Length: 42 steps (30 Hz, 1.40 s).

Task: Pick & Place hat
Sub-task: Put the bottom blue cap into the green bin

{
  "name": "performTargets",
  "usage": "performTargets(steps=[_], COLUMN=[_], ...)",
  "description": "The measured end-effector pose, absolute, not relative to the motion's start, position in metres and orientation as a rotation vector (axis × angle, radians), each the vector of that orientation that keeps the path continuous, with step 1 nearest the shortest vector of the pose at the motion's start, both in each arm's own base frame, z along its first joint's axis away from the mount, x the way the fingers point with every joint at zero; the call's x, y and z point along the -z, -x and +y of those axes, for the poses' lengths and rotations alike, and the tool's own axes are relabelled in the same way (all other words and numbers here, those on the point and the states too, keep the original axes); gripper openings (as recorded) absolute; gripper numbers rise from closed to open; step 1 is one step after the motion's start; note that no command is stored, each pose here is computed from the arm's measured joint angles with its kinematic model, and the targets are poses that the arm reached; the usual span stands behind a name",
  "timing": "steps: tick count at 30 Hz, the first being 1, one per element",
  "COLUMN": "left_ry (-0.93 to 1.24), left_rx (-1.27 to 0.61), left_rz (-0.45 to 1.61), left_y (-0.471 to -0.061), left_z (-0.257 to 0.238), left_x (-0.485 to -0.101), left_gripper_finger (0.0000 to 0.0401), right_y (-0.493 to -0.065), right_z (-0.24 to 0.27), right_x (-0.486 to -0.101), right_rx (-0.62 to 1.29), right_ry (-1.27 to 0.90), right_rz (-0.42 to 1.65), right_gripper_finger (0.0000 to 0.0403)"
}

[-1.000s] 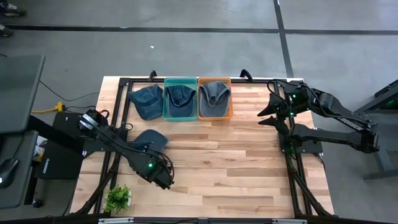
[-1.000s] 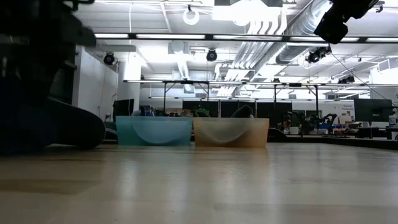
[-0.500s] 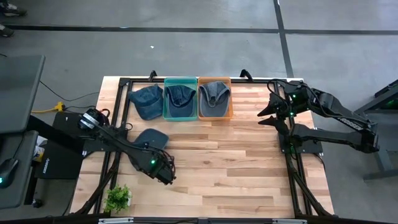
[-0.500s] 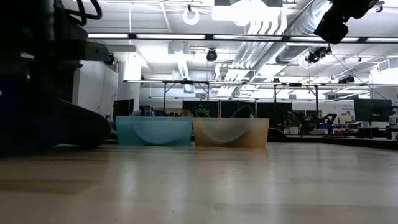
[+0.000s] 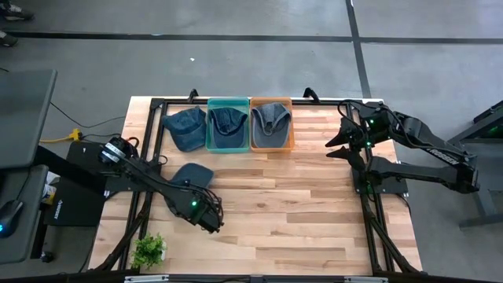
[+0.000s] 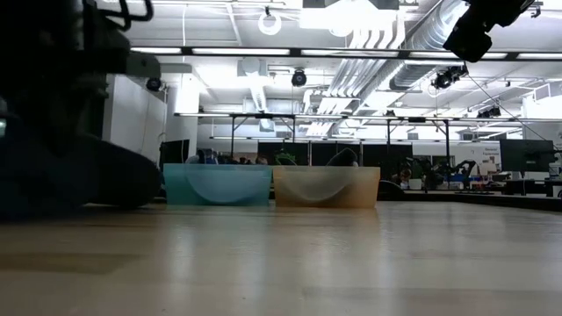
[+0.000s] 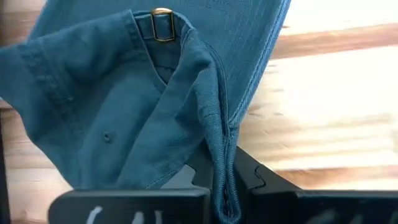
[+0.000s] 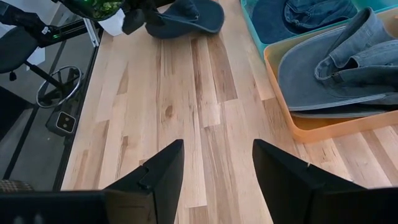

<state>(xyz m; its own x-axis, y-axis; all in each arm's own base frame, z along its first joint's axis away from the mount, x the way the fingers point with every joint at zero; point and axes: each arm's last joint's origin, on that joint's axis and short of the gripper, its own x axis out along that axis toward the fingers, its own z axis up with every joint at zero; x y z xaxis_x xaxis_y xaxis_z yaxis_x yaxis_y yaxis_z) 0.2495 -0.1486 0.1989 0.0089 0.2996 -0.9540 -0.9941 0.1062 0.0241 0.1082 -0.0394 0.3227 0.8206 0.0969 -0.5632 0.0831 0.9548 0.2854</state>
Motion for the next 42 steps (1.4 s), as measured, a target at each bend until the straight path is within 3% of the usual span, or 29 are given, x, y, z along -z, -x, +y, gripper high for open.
performTargets(steps=[14,24,29,37,42], left_ry=[0.688,0.454,0.209,-0.379,-0.515], left_rx=[-1.033,-0.796,-0.649,-0.410,-0.358], left_rz=[1.136,1.084,1.065,0.999,0.977], left_y=[-0.263,-0.271,-0.274,-0.289,-0.301], left_z=[-0.156,-0.157,-0.156,-0.152,-0.144], left_x=[-0.259,-0.316,-0.330,-0.338,-0.341], left_gripper_finger=[0.0002,0.0001,0.0001,0.0001,0.0001], right_y=[-0.108,-0.110,-0.112,-0.123,-0.132], right_z=[-0.038,-0.039,-0.040,-0.043,-0.048], right_x=[-0.323,-0.323,-0.323,-0.322,-0.322], right_rx=[-0.041,0.012,0.021,-0.014,-0.017], right_ry=[-0.326,-0.570,-0.609,-0.673,-0.686], right_rz=[0.605,0.617,0.613,0.613,0.596], right_gripper_finger=[0.0186,0.0186,0.0186,0.0186,0.0186])
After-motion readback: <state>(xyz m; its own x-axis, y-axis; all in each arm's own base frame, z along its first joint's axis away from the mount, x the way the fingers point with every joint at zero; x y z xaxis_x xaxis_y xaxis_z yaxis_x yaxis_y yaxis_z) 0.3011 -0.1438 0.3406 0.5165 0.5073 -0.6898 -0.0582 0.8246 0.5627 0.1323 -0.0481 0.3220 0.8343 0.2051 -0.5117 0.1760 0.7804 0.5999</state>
